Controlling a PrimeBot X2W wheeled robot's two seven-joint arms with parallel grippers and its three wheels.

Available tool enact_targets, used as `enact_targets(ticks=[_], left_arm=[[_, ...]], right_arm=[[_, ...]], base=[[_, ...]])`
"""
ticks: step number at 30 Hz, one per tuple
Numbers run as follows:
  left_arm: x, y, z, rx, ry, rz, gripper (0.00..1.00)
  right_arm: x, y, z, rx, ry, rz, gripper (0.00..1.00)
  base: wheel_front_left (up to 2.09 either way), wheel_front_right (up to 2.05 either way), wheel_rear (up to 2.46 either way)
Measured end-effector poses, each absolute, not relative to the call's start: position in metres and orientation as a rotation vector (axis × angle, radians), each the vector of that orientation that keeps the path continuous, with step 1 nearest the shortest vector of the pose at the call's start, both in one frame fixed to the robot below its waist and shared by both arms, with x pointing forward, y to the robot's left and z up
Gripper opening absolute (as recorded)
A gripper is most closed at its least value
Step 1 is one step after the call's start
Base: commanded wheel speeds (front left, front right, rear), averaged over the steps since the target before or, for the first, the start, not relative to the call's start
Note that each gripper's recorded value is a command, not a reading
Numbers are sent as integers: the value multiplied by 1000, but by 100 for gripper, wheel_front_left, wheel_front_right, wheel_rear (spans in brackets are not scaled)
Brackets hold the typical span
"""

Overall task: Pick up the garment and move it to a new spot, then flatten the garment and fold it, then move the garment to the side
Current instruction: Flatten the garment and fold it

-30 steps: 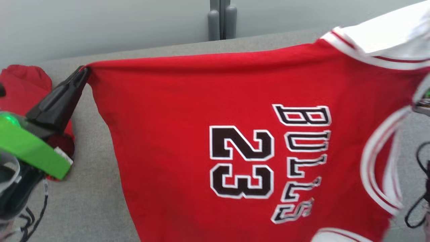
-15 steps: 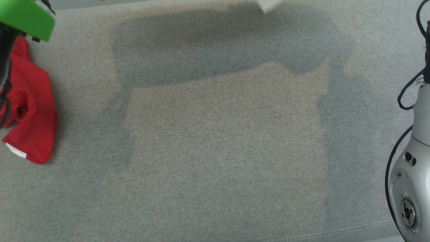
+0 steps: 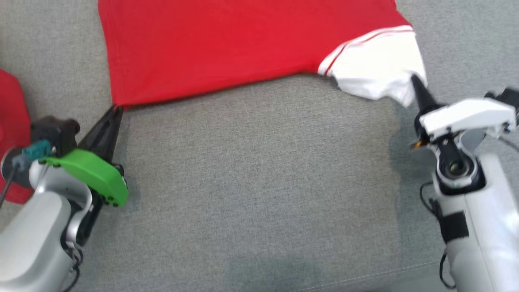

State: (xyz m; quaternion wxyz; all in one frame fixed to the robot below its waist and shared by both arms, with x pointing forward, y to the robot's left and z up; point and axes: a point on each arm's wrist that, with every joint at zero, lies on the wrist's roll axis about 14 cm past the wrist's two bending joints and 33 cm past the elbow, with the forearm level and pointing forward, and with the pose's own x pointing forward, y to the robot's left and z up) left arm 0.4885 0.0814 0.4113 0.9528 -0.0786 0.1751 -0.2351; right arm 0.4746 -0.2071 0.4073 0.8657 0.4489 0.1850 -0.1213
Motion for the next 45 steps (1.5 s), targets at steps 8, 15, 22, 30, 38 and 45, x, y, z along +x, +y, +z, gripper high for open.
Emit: enact_targets(ticks=[8, 15, 22, 30, 38, 45], left_arm=[[459, 81, 414, -269, 311, -424, 0], [406, 88, 403, -277, 370, -400, 0], [341, 84, 397, -316, 447, -407, 0], [313, 83, 420, -394, 440, -416, 0], [354, 76, 446, -320, 439, -548, 0], [412, 80, 454, -216, 436, -583, 0]], right_arm=[[428, -203, 397, 989, 409, -237, 0], [387, -216, 397, 959, 418, -242, 0], [315, -224, 386, 1063, 493, -266, 0], [296, -222, 415, 1157, 431, -192, 0], [356, -210, 440, 1093, 415, -74, 0], [415, -214, 461, 1004, 373, -25, 0]], base=[[0, 0, 0], [0, 0, 0], [0, 0, 0], [0, 0, 0], [0, 0, 0], [0, 0, 0]])
